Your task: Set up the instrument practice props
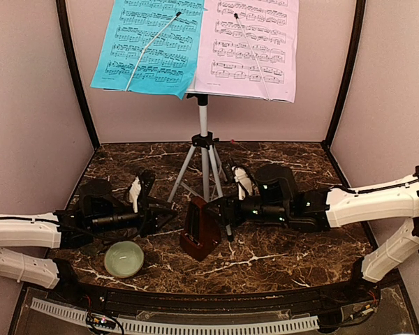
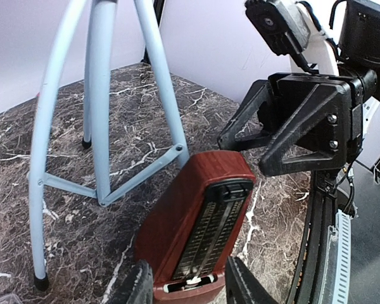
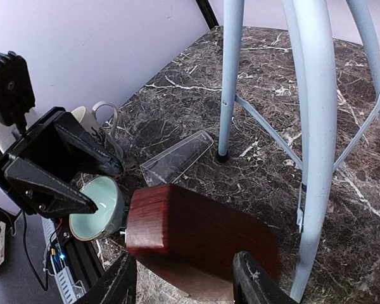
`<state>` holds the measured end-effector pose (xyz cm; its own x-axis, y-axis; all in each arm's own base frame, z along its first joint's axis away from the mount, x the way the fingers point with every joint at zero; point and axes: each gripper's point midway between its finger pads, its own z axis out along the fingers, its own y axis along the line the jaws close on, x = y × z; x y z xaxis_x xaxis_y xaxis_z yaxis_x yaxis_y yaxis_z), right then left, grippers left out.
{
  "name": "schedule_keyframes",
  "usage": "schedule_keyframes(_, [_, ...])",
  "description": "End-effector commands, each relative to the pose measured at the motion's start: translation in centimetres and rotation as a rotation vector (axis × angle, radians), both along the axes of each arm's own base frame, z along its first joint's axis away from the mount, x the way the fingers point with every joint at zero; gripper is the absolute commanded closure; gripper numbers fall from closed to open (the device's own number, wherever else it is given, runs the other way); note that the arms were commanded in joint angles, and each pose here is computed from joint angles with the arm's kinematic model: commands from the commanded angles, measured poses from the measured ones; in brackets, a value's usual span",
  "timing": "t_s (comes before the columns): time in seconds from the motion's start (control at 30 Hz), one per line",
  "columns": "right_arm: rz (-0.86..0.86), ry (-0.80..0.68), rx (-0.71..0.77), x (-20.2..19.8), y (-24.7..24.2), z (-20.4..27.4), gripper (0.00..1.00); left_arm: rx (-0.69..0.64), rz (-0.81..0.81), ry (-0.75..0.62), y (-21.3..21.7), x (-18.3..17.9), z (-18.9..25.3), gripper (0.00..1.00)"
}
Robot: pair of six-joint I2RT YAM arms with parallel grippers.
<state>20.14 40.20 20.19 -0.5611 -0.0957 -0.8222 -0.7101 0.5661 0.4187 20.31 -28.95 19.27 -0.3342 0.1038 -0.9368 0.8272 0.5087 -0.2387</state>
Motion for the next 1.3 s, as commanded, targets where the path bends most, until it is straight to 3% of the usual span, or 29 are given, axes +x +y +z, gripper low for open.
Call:
schedule_keyframes(0.0, [0.007, -0.015, 0.051, 0.1, 1.2, 1.8, 0.50, -0.026, 0.037, -0.087, -1.1, 0.5, 1.7, 0.59])
schedule_keyframes(0.5, [0.010, -0.028, 0.068, 0.3, 1.7, 2.5, 0.55, 0.020, 0.017, -0.074, -3.7, 0.8, 0.6, 0.59])
schedule_keyframes(1.27, [0.013, -0.021, 0.056, 0.4, 2.0, 1.7, 0.61, 0.059, 0.027, -0.072, -4.3, 1.6, 0.0, 0.61])
